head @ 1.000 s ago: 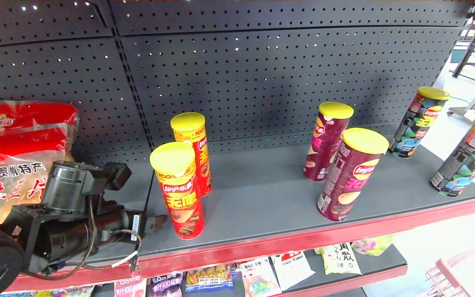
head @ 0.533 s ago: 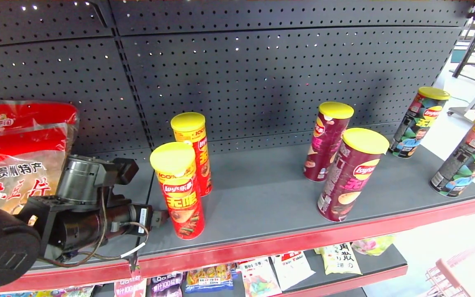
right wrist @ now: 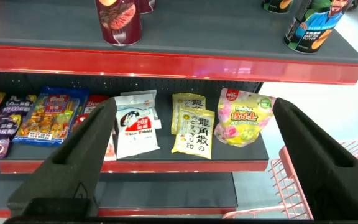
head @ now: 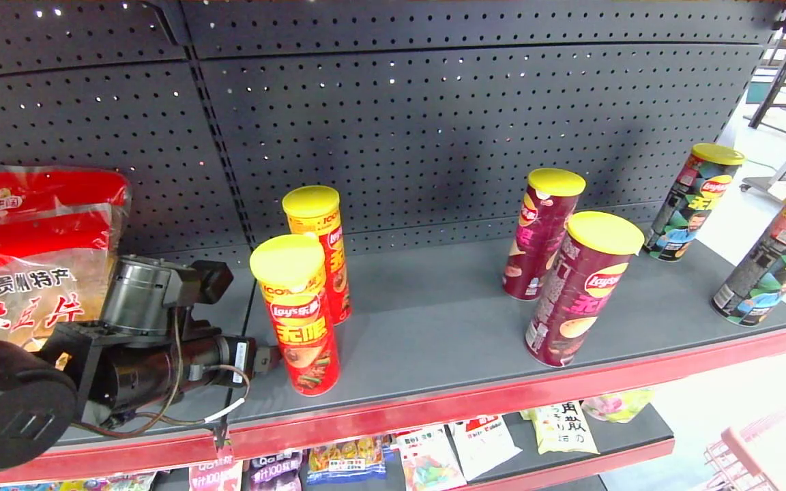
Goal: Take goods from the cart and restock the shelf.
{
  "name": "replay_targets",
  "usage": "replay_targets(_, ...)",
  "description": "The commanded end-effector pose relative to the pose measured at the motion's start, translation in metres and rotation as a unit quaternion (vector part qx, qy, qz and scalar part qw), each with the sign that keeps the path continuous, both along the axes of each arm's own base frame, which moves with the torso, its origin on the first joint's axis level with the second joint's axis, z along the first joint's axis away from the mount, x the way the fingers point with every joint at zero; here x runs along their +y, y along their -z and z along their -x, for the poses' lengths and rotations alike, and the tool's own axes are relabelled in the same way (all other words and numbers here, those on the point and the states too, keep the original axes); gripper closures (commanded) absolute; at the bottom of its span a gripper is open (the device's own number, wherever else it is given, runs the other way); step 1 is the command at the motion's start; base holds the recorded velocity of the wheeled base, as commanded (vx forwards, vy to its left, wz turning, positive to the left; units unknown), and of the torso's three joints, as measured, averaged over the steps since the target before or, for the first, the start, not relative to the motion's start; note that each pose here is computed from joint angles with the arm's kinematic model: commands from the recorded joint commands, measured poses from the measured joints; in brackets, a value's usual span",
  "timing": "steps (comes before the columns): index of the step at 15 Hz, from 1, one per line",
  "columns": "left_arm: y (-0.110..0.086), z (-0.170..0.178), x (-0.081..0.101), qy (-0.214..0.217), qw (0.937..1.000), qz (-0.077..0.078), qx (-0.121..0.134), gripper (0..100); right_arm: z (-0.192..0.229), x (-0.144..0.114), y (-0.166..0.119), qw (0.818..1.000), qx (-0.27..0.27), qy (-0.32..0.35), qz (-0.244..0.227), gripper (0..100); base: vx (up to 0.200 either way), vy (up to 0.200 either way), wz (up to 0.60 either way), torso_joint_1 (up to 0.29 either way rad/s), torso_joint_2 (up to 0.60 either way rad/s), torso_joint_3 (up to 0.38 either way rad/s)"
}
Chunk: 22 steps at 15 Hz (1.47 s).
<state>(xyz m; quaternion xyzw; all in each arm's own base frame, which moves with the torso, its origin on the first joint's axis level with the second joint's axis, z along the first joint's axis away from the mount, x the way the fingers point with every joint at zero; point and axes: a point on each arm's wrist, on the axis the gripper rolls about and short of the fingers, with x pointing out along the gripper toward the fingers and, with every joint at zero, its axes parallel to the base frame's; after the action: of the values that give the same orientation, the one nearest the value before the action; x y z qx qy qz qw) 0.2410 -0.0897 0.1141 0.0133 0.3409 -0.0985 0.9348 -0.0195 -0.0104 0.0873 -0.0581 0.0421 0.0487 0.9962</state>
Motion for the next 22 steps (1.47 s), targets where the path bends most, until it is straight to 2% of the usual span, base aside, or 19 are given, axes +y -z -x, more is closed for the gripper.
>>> replay_targets(1, -0.001, 0.0, 0.0, 0.0, 1.0, 0.001, -0.001, 0, 0.0, 0.0, 0.0, 1.0, 0.001, 0.0, 0.001, 0, 0.0, 0.0, 0.0, 0.0, 0.0, 0.0)
replay_targets(11, 0.004, -0.003, -0.005, 0.007, 1.0, 0.0, -0.005, 0, 0.0, 0.0, 0.0, 1.0, 0.001, 0.0, 0.0, 0, 0.0, 0.0, 0.0, 0.0, 0.0, 0.0)
replay_targets(15, 0.0, 0.007, 0.003, -0.009, 0.9999, -0.007, -0.009, 0, 0.0, 0.0, 0.0, 1.0, 0.001, 0.0, 0.0, 0, 0.0, 0.0, 0.0, 0.0, 0.0, 0.0)
replay_targets(18, -0.015, 0.048, 0.029, -0.013, 0.9986, -0.023, -0.047, 0, -0.003, 0.001, -0.001, 1.0, 0.017, 0.0, 0.005, 0, 0.0, 0.0, 0.0, 0.0, 0.0, 0.0)
replay_targets(19, -0.024, 0.068, 0.037, -0.01, 0.9972, -0.027, -0.069, 0, -0.005, 0.001, -0.001, 1.0, 0.028, 0.0, 0.009, 0, 0.0, 0.0, 0.0, 0.0, 0.0, 0.0)
replay_targets(22, -0.052, 0.126, 0.055, -0.002, 0.9957, -0.019, -0.09, 0, -0.006, 0.002, -0.006, 0.999, 0.031, -0.001, 0.008, 0, 0.0, 0.0, 0.0, 0.0, 0.0, 0.0)
